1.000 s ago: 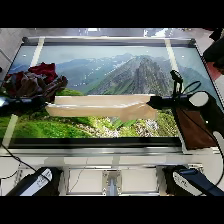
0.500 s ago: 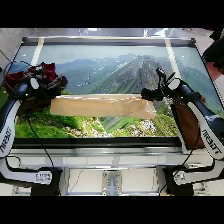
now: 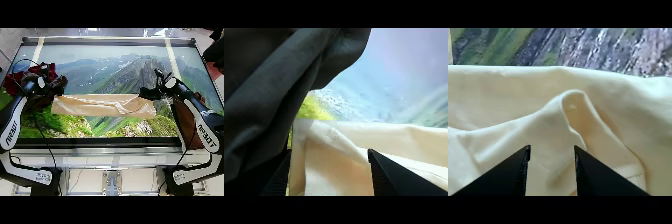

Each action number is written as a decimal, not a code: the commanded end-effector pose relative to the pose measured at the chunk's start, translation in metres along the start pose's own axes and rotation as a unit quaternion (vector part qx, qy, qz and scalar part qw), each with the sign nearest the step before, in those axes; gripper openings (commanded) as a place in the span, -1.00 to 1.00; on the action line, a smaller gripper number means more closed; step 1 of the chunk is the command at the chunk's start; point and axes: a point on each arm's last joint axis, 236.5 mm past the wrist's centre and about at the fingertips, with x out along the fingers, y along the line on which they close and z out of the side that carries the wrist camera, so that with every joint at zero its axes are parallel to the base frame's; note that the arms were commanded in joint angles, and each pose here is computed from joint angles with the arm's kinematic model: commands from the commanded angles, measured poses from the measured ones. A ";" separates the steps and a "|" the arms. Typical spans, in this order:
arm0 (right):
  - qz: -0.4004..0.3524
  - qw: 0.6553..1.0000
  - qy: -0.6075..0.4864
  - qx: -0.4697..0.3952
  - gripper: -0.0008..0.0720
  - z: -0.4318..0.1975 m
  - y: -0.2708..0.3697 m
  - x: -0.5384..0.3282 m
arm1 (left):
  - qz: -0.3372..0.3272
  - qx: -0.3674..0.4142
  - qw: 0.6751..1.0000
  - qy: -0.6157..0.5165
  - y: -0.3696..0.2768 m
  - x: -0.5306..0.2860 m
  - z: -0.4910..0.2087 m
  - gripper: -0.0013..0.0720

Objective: Fold the shirts.

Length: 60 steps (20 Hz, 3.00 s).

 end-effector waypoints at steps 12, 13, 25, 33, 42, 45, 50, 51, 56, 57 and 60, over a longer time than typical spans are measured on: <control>0.067 0.982 0.076 0.161 0.71 -0.027 -0.093 -0.107 | -0.022 0.029 0.991 -0.125 -0.035 -0.125 0.051 0.55; 0.080 0.980 0.084 0.163 0.77 -0.028 -0.095 -0.097 | -0.025 0.035 0.991 -0.125 -0.041 -0.125 0.051 0.55; 0.099 0.977 0.112 0.149 0.75 -0.038 -0.115 -0.010 | -0.043 0.059 0.989 -0.125 -0.069 -0.127 0.048 0.55; 0.123 0.976 0.138 0.118 0.72 -0.047 -0.070 0.030 | -0.043 0.059 0.990 -0.118 -0.070 -0.121 0.046 0.55; 0.261 0.952 0.147 0.061 -0.93 -0.040 0.024 -0.037 | -0.112 0.078 0.991 -0.008 -0.147 -0.062 -0.010 0.13; 0.265 0.955 0.129 0.031 -0.93 -0.036 0.041 -0.068 | -0.131 0.144 0.980 0.041 -0.198 -0.042 -0.049 -0.53; 0.258 0.962 0.084 0.010 -0.93 -0.025 0.066 -0.116 | -0.179 0.249 0.949 0.069 -0.300 -0.027 -0.116 -0.93; 0.258 0.963 0.076 0.003 -0.93 -0.024 0.070 -0.123 | -0.186 0.265 0.944 0.065 -0.317 -0.025 -0.126 -0.93; 0.255 0.965 0.053 -0.011 -0.93 -0.023 0.083 -0.148 | -0.231 0.282 0.931 -0.008 -0.377 -0.036 -0.125 -0.93; 0.256 0.965 0.050 -0.012 -0.93 -0.022 0.084 -0.151 | -0.234 0.278 0.931 -0.019 -0.379 -0.040 -0.117 -0.93; 0.254 0.966 0.044 -0.006 -0.93 -0.015 0.089 -0.159 | -0.215 0.262 0.939 -0.057 -0.350 -0.056 -0.071 -0.93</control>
